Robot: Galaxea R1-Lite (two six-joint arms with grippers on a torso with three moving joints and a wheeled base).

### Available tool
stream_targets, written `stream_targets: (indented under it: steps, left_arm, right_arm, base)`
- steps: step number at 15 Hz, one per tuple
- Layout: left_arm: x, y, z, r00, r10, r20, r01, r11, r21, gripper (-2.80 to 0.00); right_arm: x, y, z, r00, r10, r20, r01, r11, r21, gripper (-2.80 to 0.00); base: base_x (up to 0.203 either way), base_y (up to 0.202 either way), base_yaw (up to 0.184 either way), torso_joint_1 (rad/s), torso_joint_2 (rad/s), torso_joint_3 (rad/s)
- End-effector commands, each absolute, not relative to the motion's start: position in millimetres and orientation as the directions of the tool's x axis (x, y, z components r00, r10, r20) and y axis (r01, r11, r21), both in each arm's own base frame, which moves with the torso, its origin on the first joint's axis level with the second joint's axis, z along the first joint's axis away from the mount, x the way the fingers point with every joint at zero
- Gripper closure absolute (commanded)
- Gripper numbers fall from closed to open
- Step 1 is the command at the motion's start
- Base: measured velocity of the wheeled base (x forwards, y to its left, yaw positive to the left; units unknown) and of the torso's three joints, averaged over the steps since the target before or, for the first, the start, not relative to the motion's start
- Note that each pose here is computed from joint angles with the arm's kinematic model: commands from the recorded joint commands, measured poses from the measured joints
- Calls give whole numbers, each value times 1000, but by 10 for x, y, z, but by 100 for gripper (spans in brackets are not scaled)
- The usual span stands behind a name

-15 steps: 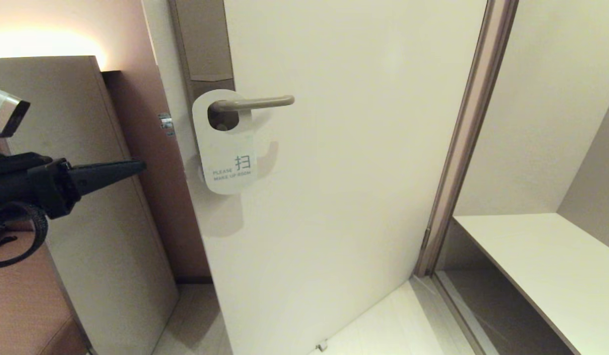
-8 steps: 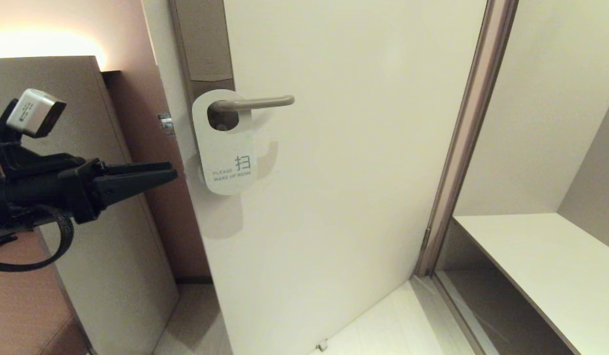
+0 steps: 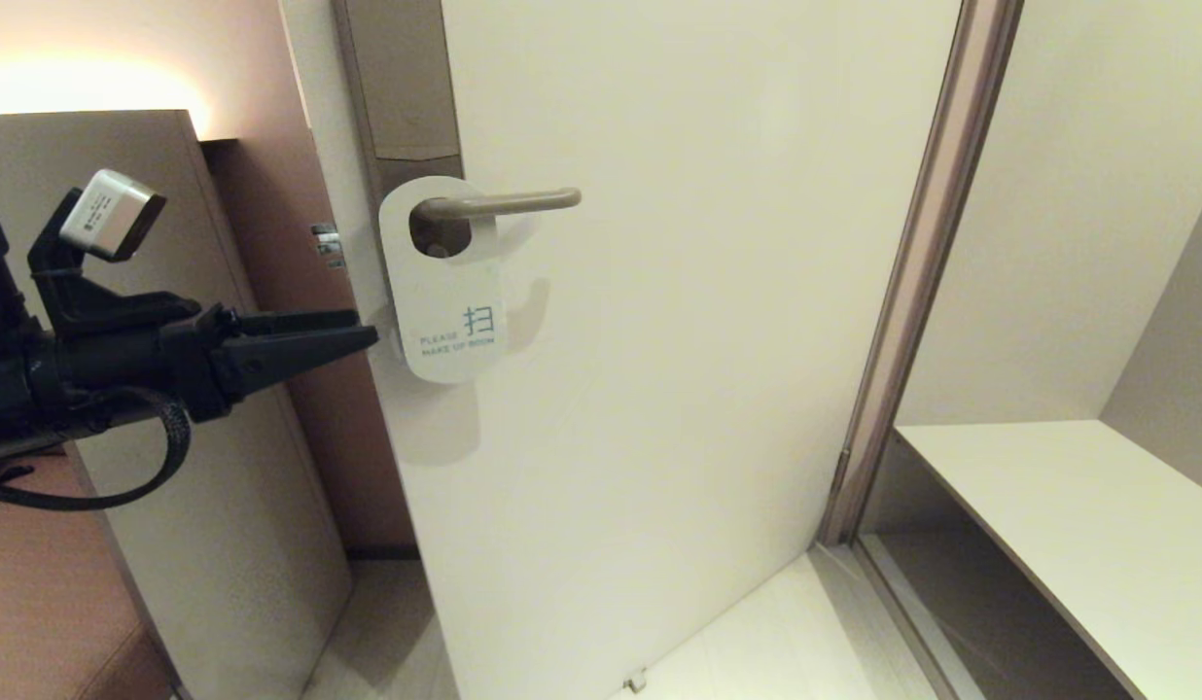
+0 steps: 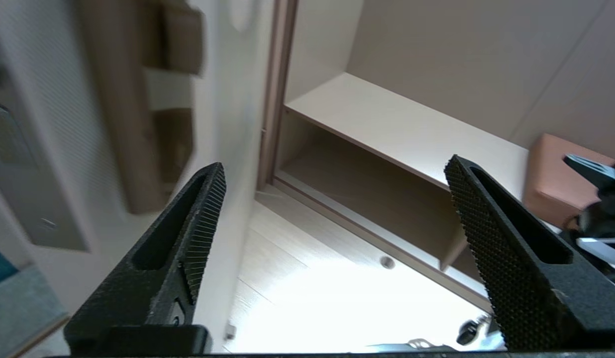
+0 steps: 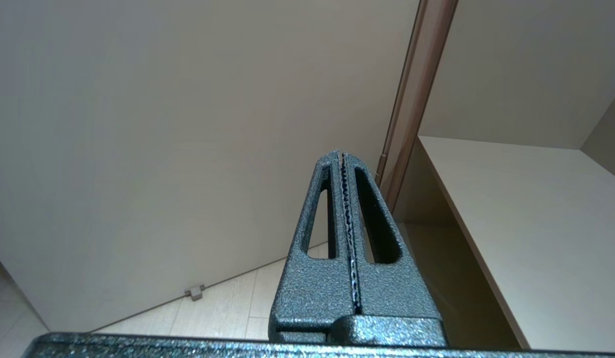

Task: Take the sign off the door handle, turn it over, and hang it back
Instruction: Take down the sign

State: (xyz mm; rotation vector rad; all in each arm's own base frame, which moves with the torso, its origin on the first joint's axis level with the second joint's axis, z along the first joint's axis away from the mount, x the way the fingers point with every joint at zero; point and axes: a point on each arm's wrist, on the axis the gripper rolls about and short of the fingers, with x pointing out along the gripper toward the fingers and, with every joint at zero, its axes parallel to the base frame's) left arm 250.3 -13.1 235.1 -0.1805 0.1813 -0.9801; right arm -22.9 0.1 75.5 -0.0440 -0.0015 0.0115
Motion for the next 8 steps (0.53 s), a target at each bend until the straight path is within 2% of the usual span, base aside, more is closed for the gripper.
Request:
stream_targets:
  steps: [1, 8]
  left_arm:
    - [2609, -127, 2380, 542, -838, -65, 809, 542, -226, -280]
    - [2713, -211, 2354, 522, -850, -72, 819, 523, -234, -280]
  right_arm:
    - [-228, 1, 755, 1000, 12, 0, -12, 999, -44, 0]
    - [-228, 1, 755, 1000, 13, 0, -13, 999, -44, 0]
  base:
    - [0, 0, 0, 0, 0, 0]
    - [0, 0, 0, 0, 0, 0]
